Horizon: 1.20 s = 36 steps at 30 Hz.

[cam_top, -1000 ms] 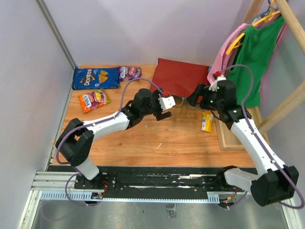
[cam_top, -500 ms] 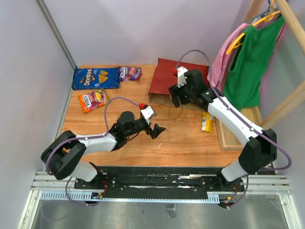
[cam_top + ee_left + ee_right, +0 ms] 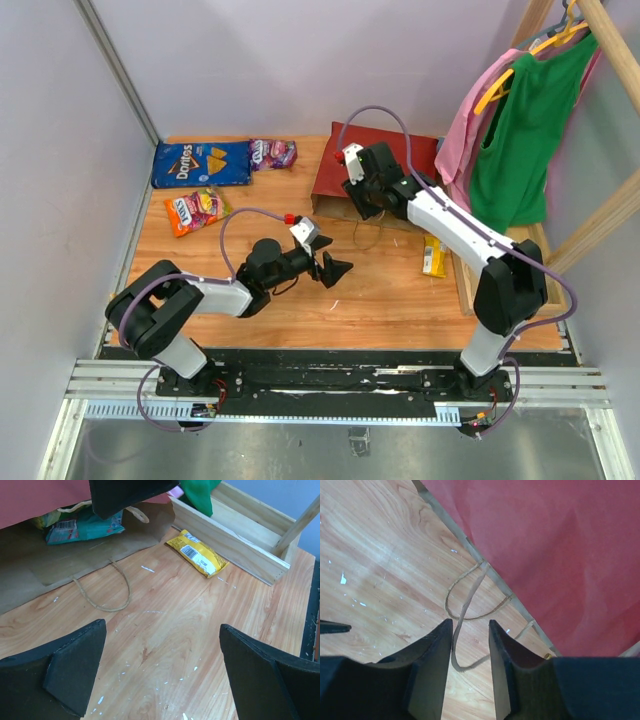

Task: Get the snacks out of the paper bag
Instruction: Take out the snack from the paper bag.

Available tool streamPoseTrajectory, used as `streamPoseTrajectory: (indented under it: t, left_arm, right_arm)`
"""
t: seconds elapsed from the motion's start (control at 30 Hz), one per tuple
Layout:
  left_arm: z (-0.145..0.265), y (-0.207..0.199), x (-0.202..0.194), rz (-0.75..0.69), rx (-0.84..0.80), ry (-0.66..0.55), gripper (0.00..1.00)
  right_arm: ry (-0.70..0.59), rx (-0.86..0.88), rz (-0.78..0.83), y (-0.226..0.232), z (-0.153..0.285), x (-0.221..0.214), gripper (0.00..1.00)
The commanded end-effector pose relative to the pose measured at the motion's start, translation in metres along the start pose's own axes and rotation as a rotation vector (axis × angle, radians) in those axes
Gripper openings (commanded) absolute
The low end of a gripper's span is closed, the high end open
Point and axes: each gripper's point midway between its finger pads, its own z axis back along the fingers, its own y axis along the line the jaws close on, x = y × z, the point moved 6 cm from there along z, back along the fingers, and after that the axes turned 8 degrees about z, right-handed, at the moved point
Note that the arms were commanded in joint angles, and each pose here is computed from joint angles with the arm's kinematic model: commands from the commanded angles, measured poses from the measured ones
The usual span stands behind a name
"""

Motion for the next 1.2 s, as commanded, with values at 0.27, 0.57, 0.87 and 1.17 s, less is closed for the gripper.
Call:
streamPoseTrajectory:
  t: [0.27, 0.57, 0.87, 1.17]
  left_arm:
    - [0.012, 0.010, -0.002, 0.110, 0.096, -0.074, 1.00]
    - [0.025, 0.017, 0.001, 0.202, 0.075, -0.112, 1.00]
    - [0.038, 0.034, 0.001, 0.394, 0.169, -0.090, 1.00]
    - [0.048, 0.028, 0.019, 0.615, 0.249, -0.137, 1.00]
  right_arm:
    - [0.092, -0.035, 0.071, 0.010, -0.014, 0.009, 0.08]
    - [-0.047, 0.049, 0.039, 0.026, 0.009, 0.055, 0.01]
    - [-0.184, 0.091, 0.040, 0.058, 0.035, 0.107, 0.01]
    - [-0.271, 0.105, 0.000, 0.075, 0.040, 0.136, 0.01]
